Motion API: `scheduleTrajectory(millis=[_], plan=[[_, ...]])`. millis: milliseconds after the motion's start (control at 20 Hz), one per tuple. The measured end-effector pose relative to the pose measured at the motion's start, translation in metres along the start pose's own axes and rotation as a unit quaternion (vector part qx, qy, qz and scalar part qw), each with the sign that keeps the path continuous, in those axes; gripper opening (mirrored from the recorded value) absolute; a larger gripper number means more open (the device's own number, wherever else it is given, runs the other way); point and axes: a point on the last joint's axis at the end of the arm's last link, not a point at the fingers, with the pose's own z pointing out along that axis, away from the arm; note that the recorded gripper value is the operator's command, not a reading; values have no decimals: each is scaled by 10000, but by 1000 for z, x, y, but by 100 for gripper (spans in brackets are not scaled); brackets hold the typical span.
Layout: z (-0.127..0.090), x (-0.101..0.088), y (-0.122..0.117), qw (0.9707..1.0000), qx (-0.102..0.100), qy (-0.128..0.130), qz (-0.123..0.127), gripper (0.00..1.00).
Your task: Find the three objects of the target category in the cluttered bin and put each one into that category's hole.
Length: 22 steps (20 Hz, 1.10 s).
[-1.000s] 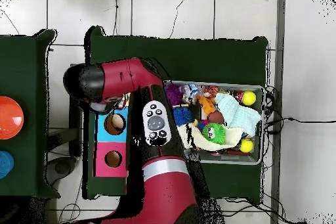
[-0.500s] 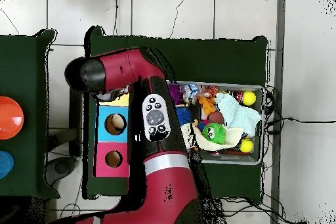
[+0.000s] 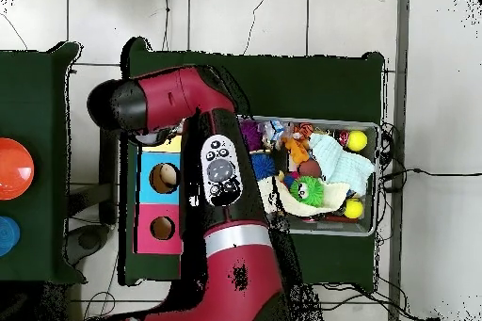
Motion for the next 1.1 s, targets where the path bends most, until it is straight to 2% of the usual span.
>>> scheduleTrajectory(millis=[350, 450, 550, 600, 650, 700, 850, 900, 1100], plan=[[-29, -14, -16, 9996, -66, -264, 122, 0], [-33, -15, -20, 9983, -180, -544, 128, 0], [-32, -15, -20, 9967, -263, -765, 114, 0], [-30, -15, -20, 9949, -331, -949, 95, 0], [-30, -14, -20, 9943, -356, -1000, 89, 0], [-26, -14, -19, 9919, -436, -1192, 64, 0], [-18, -10, -16, 9874, -563, -1478, 21, 0], [-14, -8, -16, 9867, -578, -1521, 5, 0], [-9, -1, -15, 9873, -541, -1497, -25, 0]])
